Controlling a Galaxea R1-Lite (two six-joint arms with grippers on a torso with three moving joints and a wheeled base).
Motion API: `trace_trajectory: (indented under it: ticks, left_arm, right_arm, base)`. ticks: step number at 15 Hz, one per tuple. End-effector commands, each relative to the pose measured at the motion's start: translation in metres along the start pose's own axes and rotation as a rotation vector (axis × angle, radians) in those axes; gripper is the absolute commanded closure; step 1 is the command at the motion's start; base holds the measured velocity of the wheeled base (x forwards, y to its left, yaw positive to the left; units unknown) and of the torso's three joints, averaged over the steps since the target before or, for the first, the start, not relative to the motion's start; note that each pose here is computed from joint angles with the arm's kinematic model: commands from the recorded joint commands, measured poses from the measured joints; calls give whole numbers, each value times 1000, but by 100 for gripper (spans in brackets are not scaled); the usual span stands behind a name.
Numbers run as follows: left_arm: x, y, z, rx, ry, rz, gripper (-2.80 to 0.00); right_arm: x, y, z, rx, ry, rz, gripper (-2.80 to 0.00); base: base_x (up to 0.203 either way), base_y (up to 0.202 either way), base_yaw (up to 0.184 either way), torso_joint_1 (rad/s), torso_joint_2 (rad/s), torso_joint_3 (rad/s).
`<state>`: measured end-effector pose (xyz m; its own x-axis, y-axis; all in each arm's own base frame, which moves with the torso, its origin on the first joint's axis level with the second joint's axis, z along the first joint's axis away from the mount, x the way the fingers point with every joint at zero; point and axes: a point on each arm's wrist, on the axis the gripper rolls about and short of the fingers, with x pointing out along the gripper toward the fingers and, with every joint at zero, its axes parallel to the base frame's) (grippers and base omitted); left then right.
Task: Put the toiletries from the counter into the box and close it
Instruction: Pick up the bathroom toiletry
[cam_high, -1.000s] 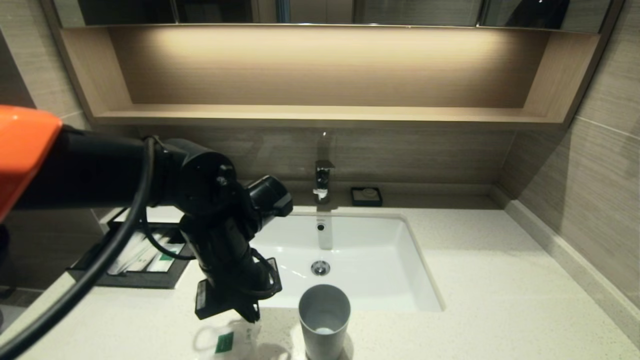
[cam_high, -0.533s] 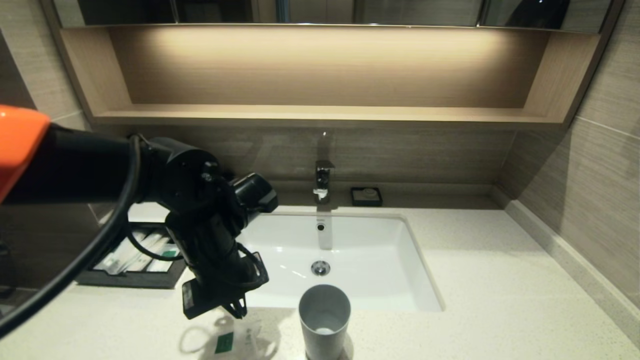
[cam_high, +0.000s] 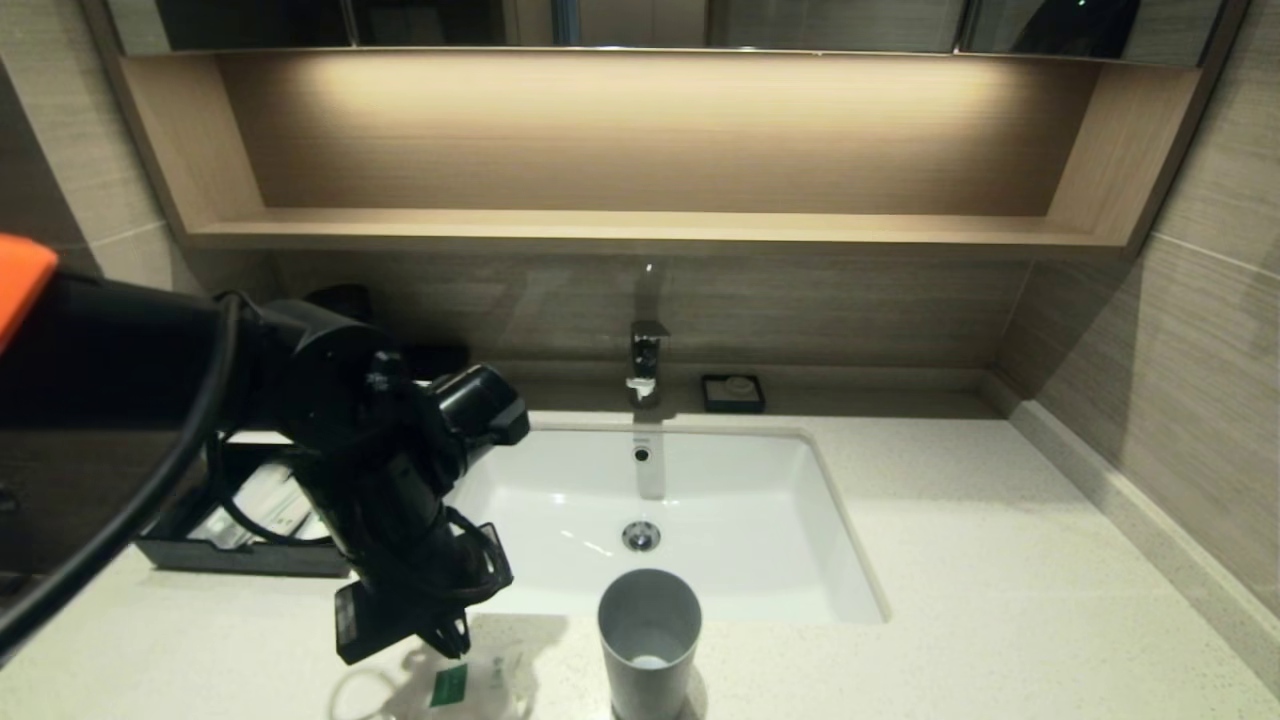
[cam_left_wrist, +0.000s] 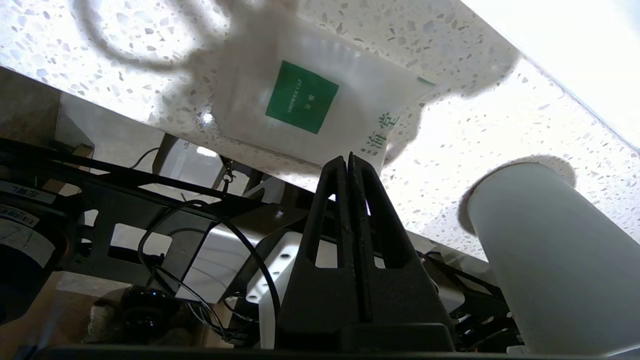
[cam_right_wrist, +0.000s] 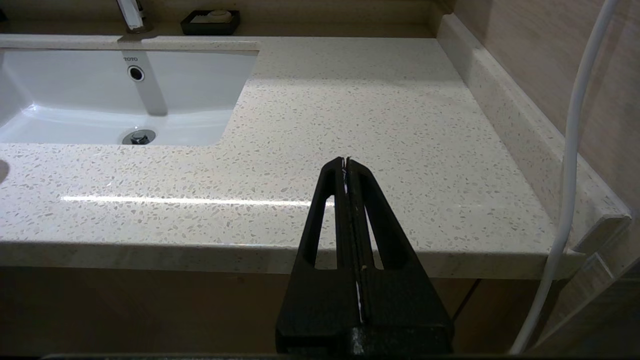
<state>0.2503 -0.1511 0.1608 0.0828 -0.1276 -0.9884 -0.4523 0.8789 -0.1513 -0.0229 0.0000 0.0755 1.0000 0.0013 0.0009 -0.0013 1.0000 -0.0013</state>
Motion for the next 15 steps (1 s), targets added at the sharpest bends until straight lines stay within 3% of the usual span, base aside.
trace_trajectory:
  ticks: [1, 8, 11, 15]
  left_arm:
    - [-1, 6, -1, -12, 1, 1, 0]
    - [-1, 33, 15, 114, 14, 17, 0]
    - [-1, 42, 26, 127, 21, -18, 0]
    - [-3, 54, 27, 228, 76, -75, 0]
  right_arm:
    - [0, 0, 0, -2, 2, 0, 0]
    - [0, 0, 0, 0, 2, 0, 0]
    - [0, 0, 0, 0, 2, 0, 0]
    - [0, 0, 0, 0, 2, 0, 0]
  base:
    - [0, 0, 0, 0, 0, 0]
    - [0, 0, 0, 0, 0, 0]
    - [0, 0, 0, 0, 0, 0]
    - [0, 0, 0, 0, 0, 0]
